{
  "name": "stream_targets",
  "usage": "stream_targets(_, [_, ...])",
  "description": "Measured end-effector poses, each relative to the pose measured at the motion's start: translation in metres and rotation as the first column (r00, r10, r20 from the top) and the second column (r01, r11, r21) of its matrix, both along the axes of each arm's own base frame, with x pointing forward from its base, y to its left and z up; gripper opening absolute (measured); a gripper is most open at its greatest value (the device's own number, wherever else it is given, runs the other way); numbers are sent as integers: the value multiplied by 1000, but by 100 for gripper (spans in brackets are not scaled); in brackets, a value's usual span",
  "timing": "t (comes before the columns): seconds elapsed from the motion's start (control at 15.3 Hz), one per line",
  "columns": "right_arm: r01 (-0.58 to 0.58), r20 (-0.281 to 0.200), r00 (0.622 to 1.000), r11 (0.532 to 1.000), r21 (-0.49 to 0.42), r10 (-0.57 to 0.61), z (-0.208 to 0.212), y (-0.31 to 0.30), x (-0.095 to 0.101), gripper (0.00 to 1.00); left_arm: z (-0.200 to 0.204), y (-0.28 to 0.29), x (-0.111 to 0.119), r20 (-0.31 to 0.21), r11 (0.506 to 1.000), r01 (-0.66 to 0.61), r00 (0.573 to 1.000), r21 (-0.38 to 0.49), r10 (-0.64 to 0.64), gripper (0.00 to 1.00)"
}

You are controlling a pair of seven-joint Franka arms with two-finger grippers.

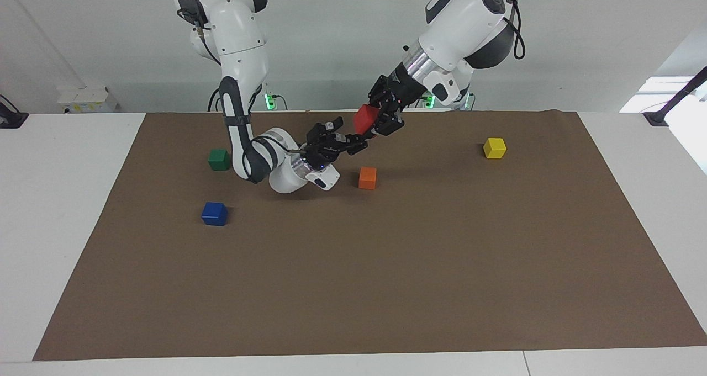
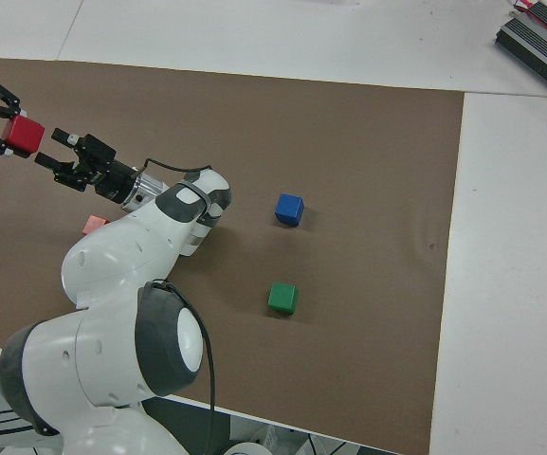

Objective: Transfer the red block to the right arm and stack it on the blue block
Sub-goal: 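Carry the red block toward the right gripper while the right gripper approaches, then close the right gripper on the red block and open the left gripper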

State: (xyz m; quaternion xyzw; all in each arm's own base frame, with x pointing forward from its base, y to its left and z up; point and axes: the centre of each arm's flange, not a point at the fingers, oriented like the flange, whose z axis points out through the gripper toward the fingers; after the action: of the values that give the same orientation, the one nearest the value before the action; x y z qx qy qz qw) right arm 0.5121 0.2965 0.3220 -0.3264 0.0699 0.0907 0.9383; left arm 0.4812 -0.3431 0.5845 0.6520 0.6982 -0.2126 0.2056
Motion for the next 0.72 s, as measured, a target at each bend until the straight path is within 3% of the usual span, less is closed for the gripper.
stream_targets(0.46, [5,10,1000,1000,13,-5,2,17,-7,100,-8,-8,-16,-68,995,-99,993,14,99,55])
stream_targets(0.72, [42,26,999,999,-4,-42,-1,16,-6,61,-10,-9,-19,-76,995,-103,992,16,104,55])
